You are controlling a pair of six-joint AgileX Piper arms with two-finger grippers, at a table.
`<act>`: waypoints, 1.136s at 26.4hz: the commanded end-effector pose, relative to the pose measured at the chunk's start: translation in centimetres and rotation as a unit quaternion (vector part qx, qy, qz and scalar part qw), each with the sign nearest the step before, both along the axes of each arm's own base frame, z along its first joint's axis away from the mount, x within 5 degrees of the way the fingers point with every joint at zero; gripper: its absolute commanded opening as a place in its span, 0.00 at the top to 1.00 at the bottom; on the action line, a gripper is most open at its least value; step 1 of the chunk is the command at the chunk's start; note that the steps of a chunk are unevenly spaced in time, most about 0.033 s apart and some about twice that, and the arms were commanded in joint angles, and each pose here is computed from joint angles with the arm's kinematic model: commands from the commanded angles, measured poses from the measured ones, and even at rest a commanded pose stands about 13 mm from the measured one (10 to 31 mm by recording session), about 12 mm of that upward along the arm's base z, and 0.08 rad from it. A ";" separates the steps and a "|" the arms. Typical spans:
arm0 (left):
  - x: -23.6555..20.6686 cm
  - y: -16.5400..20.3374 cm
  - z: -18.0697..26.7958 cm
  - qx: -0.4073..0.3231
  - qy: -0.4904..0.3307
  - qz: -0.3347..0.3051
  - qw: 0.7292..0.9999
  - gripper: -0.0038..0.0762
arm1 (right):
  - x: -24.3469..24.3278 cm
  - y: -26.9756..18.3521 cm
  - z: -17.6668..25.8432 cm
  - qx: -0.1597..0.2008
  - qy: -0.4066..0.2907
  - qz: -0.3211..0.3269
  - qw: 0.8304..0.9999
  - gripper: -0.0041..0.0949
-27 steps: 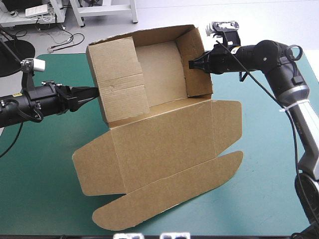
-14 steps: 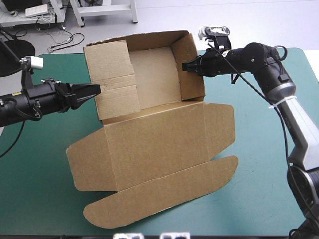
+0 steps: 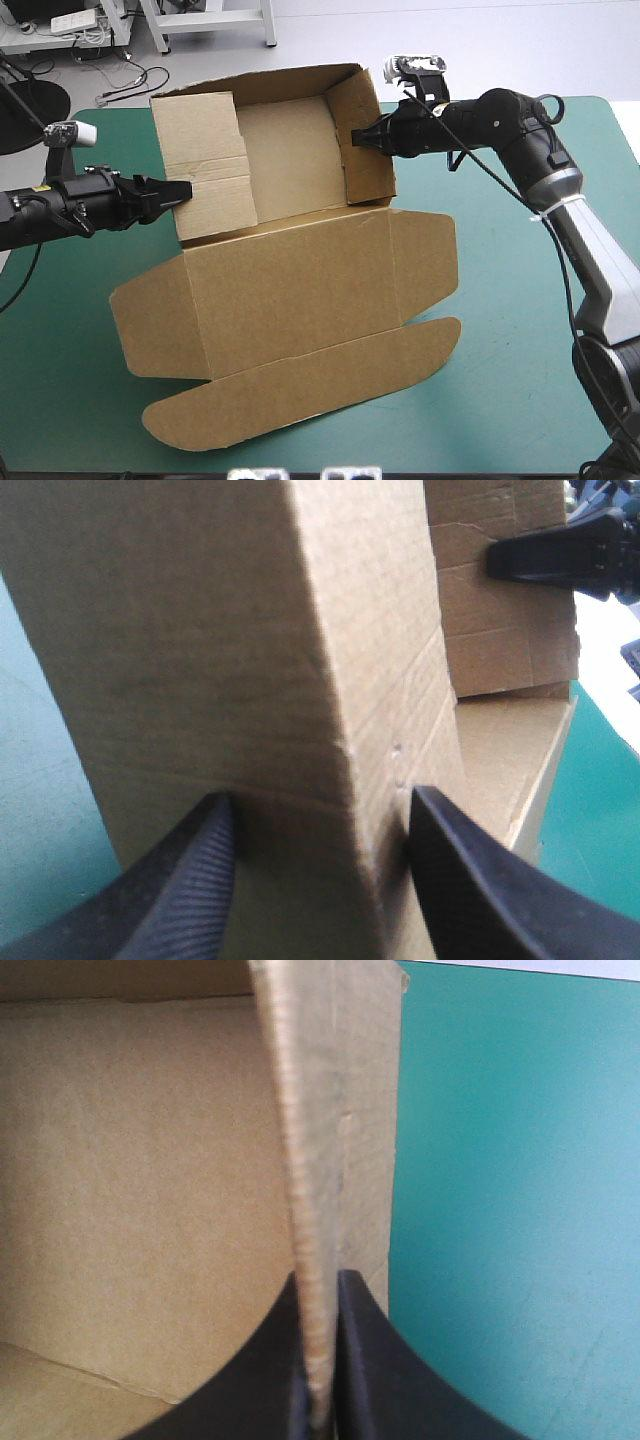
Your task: Fold the box
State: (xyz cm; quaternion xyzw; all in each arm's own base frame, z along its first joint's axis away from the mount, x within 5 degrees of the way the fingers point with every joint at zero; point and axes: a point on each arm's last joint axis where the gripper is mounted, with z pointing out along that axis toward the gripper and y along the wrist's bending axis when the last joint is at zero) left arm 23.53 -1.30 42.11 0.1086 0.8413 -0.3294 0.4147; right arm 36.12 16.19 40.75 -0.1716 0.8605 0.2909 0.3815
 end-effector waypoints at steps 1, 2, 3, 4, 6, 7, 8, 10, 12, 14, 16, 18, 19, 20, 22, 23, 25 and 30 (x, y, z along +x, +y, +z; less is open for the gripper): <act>-0.1 -0.3 1.8 -0.030 -0.038 0.011 0.999 0.47 | -2.2 1.1 3.7 0.065 -0.043 0.005 0.997 0.97; 0.0 -0.2 1.7 -0.024 -0.039 0.017 0.999 0.47 | -2.4 1.7 3.7 0.060 -0.042 0.009 0.997 0.97; 0.2 0.0 1.7 -0.017 -0.044 0.029 0.998 0.47 | -2.7 2.3 3.6 0.053 -0.043 0.015 0.998 0.97; 0.4 0.2 1.7 -0.009 -0.050 0.043 0.998 0.47 | -3.1 3.0 3.4 0.042 -0.042 0.020 0.998 0.97; 0.5 0.5 1.4 0.013 -0.050 0.052 0.997 0.48 | -3.8 4.2 3.2 0.023 -0.047 0.029 0.998 0.97; 0.5 0.6 1.3 0.025 -0.048 0.054 0.997 0.51 | -4.0 4.6 3.2 0.019 -0.046 0.028 0.998 0.97; 0.5 0.8 1.0 0.038 -0.041 0.060 0.997 0.58 | -4.2 4.8 3.1 0.014 -0.047 0.029 0.998 0.97; 0.5 1.0 0.9 0.051 -0.038 0.064 0.996 0.70 | -4.2 4.8 3.0 0.011 -0.040 0.028 0.999 0.97; 0.5 1.0 0.8 0.055 -0.036 0.066 0.996 0.84 | -4.3 4.8 3.0 0.010 -0.035 0.028 0.999 0.97; 0.5 1.1 0.7 0.061 -0.033 0.067 0.995 0.97 | -4.3 4.7 3.0 0.008 -0.031 0.024 0.999 0.97; 0.5 1.1 0.7 0.065 -0.033 0.067 0.995 0.96 | -4.4 4.6 3.0 0.004 -0.030 0.022 0.999 0.97; 0.5 1.1 0.7 0.063 -0.032 0.069 0.995 0.96 | -4.6 4.4 3.0 -0.003 -0.028 0.019 0.999 0.97; 0.5 1.1 0.7 0.058 -0.027 0.072 0.995 0.96 | -4.6 4.2 3.2 -0.008 -0.031 0.017 0.999 0.97; 0.5 1.1 0.7 0.055 -0.025 0.074 0.995 0.96 | -4.7 4.1 3.2 -0.013 -0.030 0.010 0.999 0.97; 0.5 0.7 0.7 0.048 -0.018 0.071 0.996 0.96 | -4.8 3.7 3.3 -0.022 -0.027 -0.003 0.999 0.97; 0.5 0.5 0.6 0.046 -0.014 0.068 0.997 0.96 | -4.9 3.4 3.4 -0.031 -0.026 -0.010 0.999 0.97; 0.5 -0.2 0.5 0.052 -0.009 0.061 0.997 0.96 | -5.1 3.0 3.3 -0.052 -0.020 -0.020 0.998 0.97; 0.7 -2.5 0.3 0.074 -0.014 0.048 0.996 0.96 | -5.4 1.9 2.5 -0.117 0.017 -0.044 0.992 0.97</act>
